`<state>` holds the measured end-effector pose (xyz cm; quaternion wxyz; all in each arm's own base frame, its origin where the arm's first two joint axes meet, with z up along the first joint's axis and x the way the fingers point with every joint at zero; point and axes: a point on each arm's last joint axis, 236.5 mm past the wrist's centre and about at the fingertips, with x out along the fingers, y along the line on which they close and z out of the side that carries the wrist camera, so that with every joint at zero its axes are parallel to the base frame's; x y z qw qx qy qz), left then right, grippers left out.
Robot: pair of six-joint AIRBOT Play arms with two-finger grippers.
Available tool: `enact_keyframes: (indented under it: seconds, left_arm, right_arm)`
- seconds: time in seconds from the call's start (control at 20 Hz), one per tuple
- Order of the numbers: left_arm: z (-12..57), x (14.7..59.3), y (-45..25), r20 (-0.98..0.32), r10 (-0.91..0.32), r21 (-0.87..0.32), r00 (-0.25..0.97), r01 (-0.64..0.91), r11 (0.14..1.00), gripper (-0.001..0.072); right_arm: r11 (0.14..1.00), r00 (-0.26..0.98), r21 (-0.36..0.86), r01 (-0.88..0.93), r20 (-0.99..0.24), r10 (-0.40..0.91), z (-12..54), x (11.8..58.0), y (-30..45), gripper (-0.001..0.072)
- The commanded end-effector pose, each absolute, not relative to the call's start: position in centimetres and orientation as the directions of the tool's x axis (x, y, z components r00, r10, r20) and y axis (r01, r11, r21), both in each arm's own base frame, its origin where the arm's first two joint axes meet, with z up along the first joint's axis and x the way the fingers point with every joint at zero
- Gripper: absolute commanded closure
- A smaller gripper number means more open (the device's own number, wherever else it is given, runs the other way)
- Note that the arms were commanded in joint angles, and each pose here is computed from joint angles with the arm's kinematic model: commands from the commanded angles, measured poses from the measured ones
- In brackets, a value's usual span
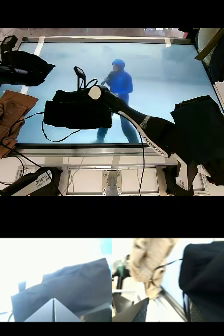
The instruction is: Fold the clothes and pants, and hang the long-sleeved shirts on hangers.
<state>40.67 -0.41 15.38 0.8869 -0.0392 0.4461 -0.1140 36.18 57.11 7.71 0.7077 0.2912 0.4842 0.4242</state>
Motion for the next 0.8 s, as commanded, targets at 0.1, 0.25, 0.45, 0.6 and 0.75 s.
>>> enact_keyframes:
  seconds: [0.1,0.25,0.45,0.6,0.75]
  left_arm:
    - [15.7,40.1,0.7,-0.783,-0.22,-0.167,0.582,0.144,0.975,0.069]
    - [15.7,40.1,0.7,-0.783,-0.22,-0.167,0.582,0.144,0.975,0.0689]
    - [15.7,40.1,0.7,-0.783,-0.22,-0.167,0.582,0.144,0.975,0.069]
    - [15.7,40.1,0.7,-0.783,-0.22,-0.167,0.582,0.144,0.975,0.0689]
    - [15.7,40.2,0.7,-0.783,-0.22,-0.168,0.582,0.143,0.975,0.0689]
  right_arm:
    - [0.487,0.105,0.744,-0.458,-0.499,0.86,9.4,36.2,54.5,0.0158]
    - [0.691,0.098,0.526,-0.496,-0.757,0.646,6.5,39.3,43.4,0.0159]
    - [0.838,0.015,0.345,-0.423,-0.922,0.387,0.5,40.8,30.1,0.016]
    - [0.835,0.003,0.465,-0.295,-0.873,0.488,-4.0,42.1,28.3,0.016]
    - [0.745,0.068,0.661,-0.083,-0.743,0.666,-6.8,44.3,29.1,0.0158]
